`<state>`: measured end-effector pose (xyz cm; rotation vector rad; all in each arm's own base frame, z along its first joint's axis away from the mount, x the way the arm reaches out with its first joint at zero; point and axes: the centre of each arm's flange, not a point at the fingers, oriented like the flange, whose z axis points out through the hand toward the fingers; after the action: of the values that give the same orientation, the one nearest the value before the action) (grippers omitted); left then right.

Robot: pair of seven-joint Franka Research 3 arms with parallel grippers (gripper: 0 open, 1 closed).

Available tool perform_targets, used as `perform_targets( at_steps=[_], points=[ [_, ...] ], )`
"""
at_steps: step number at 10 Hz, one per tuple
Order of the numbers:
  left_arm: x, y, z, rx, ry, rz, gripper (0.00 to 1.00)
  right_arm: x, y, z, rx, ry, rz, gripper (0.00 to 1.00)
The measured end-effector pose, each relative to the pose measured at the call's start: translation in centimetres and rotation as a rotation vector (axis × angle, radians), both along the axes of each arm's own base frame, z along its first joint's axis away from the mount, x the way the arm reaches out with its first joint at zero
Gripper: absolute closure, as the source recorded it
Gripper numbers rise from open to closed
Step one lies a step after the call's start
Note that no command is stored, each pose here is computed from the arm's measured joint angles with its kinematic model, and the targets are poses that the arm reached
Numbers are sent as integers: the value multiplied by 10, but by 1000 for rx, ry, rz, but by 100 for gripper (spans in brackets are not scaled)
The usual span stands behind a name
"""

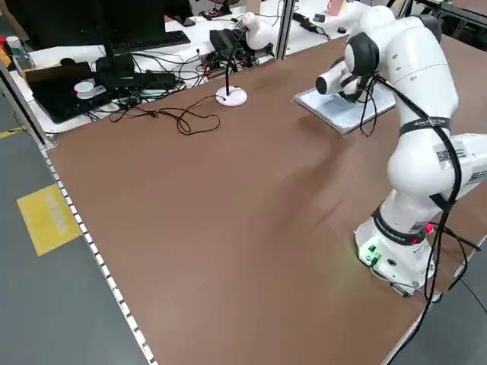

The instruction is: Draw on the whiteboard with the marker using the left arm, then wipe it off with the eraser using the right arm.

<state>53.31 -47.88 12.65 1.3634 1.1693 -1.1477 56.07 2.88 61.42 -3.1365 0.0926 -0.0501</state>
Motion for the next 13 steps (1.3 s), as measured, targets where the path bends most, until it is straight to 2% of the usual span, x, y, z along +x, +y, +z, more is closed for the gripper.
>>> perform_targets(
  at_steps=[5, 8, 13],
  points=[
    [13, 11, 4, 18, -35, -9, 82, 0, 0, 0, 1, 1, 0, 0],
    [18, 17, 7, 42, -30, -28, 82, 0, 0, -1, 1, 5, 0, 0],
    [10, 24, 10, 67, -19, -47, 82, -2, 2, -2, 23, 18, 1, 0]
  ],
)
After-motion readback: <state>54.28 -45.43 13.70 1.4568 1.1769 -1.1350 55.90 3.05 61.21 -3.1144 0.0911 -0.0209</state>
